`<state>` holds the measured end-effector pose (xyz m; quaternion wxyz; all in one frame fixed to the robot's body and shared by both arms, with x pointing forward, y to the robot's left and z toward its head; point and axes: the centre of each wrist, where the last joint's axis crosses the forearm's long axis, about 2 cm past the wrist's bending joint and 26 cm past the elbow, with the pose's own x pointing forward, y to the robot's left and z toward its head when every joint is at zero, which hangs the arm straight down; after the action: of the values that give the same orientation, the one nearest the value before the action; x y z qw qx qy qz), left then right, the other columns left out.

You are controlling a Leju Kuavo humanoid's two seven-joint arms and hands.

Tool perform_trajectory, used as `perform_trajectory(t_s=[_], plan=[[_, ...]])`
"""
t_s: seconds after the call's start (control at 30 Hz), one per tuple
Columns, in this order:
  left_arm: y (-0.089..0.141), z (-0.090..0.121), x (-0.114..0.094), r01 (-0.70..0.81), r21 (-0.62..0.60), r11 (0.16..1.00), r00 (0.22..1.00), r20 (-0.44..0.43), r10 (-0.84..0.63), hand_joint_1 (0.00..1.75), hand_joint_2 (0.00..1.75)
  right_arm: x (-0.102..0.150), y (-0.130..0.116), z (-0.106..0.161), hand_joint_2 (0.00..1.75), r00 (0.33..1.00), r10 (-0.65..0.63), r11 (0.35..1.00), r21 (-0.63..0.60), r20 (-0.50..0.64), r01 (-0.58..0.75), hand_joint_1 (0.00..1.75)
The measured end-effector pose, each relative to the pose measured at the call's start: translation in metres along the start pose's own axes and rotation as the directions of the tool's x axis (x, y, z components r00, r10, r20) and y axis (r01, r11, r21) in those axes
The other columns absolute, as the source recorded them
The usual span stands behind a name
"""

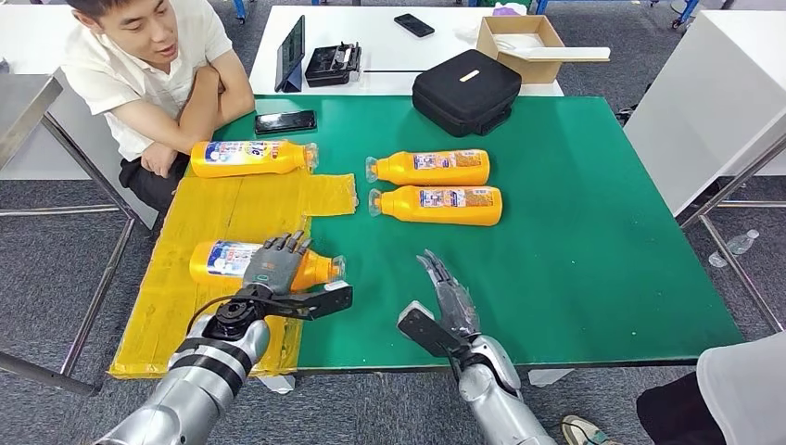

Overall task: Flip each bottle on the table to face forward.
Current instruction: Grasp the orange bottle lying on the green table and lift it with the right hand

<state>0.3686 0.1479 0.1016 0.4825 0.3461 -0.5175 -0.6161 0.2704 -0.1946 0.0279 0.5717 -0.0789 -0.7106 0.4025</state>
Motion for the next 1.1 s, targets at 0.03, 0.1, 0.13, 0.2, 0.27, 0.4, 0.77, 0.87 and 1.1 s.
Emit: perform_trajectory(t_s=[0.03,0.1,0.13,0.2,0.27,0.4,0.77,0.87,1.1], plan=[[-0.001,0.003,0.004,-0.004,0.013,1.000,1.000,0.021,0.003,0.00,1.75,-0.001,0.002,0.002,1.75,1.000,-0.001,1.000,0.001,-0.007,0.001,0.00],[-0.003,0.009,0.012,-0.015,0.040,0.999,0.998,0.055,0.013,0.00,1.75,-0.002,0.004,0.007,1.75,1.000,-0.005,1.000,0.003,-0.019,0.005,0.00],[-0.003,0.012,0.016,-0.021,0.055,0.998,0.998,0.067,0.018,0.00,1.75,-0.003,0.006,0.009,1.75,1.000,-0.007,1.000,0.003,-0.025,0.007,0.00],[-0.003,0.018,0.022,-0.038,0.092,0.995,0.995,0.091,0.030,0.00,1.75,-0.005,0.008,0.013,1.75,0.999,-0.010,1.000,0.001,-0.035,0.010,0.00],[-0.003,0.026,0.029,-0.062,0.142,0.988,0.992,0.117,0.046,0.00,1.75,-0.005,0.009,0.018,1.75,0.999,-0.012,1.000,-0.002,-0.046,0.012,0.00],[0.001,0.046,0.045,-0.096,0.276,0.956,0.985,0.163,0.052,0.00,1.75,-0.005,0.013,0.026,1.75,0.998,-0.012,1.000,-0.009,-0.067,0.012,0.00],[0.032,0.078,0.064,-0.145,0.503,0.852,0.977,0.209,0.043,0.00,1.75,-0.002,0.013,0.034,1.75,0.997,-0.004,1.000,-0.018,-0.080,0.003,0.00],[0.035,0.081,0.066,-0.152,0.518,0.842,0.976,0.215,0.043,0.00,1.75,-0.002,0.013,0.034,1.75,0.997,-0.005,1.000,-0.021,-0.080,0.003,0.00],[0.044,0.097,0.070,-0.392,0.544,0.742,0.904,0.376,0.203,0.00,1.75,0.002,0.013,0.040,1.75,0.998,-0.031,0.998,-0.051,-0.057,0.028,0.00]])
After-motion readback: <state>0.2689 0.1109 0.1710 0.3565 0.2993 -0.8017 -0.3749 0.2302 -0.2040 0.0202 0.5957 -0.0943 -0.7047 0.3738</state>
